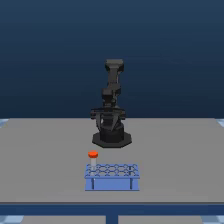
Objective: Pick up the centrifuge tube on the rack
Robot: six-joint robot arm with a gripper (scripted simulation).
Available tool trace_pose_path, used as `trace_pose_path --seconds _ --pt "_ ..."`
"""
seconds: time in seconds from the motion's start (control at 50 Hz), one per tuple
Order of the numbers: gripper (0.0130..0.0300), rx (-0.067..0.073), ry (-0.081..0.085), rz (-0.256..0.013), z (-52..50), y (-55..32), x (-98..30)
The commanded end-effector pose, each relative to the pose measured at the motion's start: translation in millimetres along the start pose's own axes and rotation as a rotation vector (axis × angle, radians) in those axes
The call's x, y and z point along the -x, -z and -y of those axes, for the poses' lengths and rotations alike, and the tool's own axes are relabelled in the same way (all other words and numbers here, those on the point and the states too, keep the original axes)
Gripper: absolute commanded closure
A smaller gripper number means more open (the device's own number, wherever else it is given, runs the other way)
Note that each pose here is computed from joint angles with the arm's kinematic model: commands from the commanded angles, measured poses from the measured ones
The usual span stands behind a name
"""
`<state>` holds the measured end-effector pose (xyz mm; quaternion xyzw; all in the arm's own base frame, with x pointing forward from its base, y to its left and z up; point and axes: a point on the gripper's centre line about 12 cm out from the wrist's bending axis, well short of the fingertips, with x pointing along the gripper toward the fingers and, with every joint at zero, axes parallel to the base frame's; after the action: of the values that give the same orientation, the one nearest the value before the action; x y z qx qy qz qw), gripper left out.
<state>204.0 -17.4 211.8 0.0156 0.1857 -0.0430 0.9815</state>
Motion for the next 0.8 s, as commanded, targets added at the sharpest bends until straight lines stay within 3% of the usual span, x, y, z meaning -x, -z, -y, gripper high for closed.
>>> trace_pose_path --seconds 0.02,0.8 --pt "0.0130 -0.001 0.001 0.001 0.2 -0.2 -0.3" --pt "0.0130 0.002 0.004 0.001 3.6 -3.2 -6.3"
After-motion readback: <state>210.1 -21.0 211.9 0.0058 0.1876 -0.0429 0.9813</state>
